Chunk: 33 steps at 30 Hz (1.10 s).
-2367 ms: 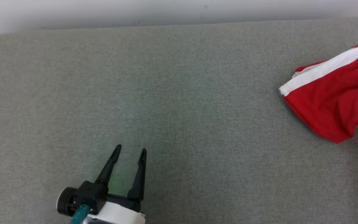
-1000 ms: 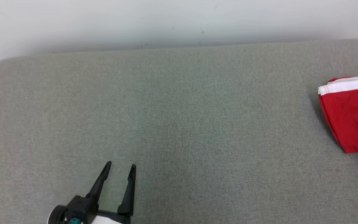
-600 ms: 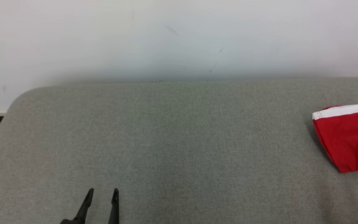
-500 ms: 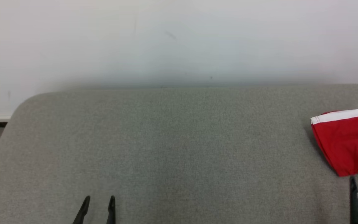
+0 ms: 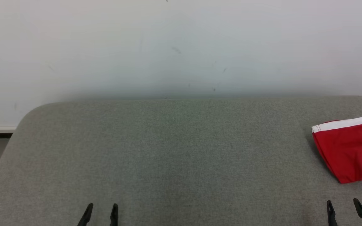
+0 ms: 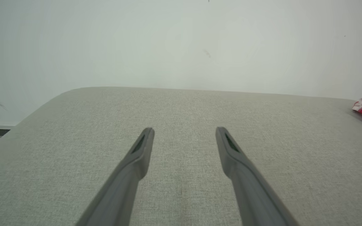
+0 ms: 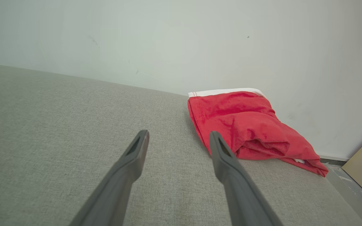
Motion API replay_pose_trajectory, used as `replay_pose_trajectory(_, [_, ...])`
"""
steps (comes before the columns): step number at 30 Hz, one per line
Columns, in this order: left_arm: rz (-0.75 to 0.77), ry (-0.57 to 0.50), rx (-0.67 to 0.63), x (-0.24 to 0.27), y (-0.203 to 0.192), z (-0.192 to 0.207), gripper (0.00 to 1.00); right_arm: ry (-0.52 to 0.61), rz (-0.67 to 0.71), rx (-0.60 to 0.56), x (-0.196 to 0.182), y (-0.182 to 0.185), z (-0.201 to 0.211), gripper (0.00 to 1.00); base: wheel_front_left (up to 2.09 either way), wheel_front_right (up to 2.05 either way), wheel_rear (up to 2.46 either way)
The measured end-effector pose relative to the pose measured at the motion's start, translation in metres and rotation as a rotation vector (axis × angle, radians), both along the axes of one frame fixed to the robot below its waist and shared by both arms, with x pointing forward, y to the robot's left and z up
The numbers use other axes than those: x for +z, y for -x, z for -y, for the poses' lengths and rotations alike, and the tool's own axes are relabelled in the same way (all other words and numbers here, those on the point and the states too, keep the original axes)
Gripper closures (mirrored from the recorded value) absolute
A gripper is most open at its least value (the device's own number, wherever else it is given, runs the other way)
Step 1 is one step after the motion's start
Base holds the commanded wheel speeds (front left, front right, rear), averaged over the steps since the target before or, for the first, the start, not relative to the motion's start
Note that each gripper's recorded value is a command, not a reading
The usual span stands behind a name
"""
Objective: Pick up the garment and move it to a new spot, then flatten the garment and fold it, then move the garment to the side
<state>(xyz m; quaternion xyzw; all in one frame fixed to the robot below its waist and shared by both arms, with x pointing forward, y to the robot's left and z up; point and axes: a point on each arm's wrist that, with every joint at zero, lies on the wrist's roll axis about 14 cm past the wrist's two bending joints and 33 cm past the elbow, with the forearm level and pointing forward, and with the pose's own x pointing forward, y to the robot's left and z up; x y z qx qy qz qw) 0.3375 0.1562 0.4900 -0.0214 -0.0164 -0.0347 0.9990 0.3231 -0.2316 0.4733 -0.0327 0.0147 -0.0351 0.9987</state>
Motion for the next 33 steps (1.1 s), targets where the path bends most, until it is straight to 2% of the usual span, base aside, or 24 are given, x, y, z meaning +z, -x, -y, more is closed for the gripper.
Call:
replay_pose_trajectory(10, [0.014, 0.026, -0.066, 0.005, -0.003, 0.017, 0.0, -0.014, 0.015, -0.025, 0.004, 0.006, 0.005, 0.0, 0.0, 0.0, 0.0])
replay_pose_trajectory(33, [0.007, 0.024, -0.105, 0.003, -0.005, 0.028, 0.0, -0.032, 0.027, -0.068, 0.005, 0.018, 0.016, 0.0, 0.0, 0.0, 0.0])
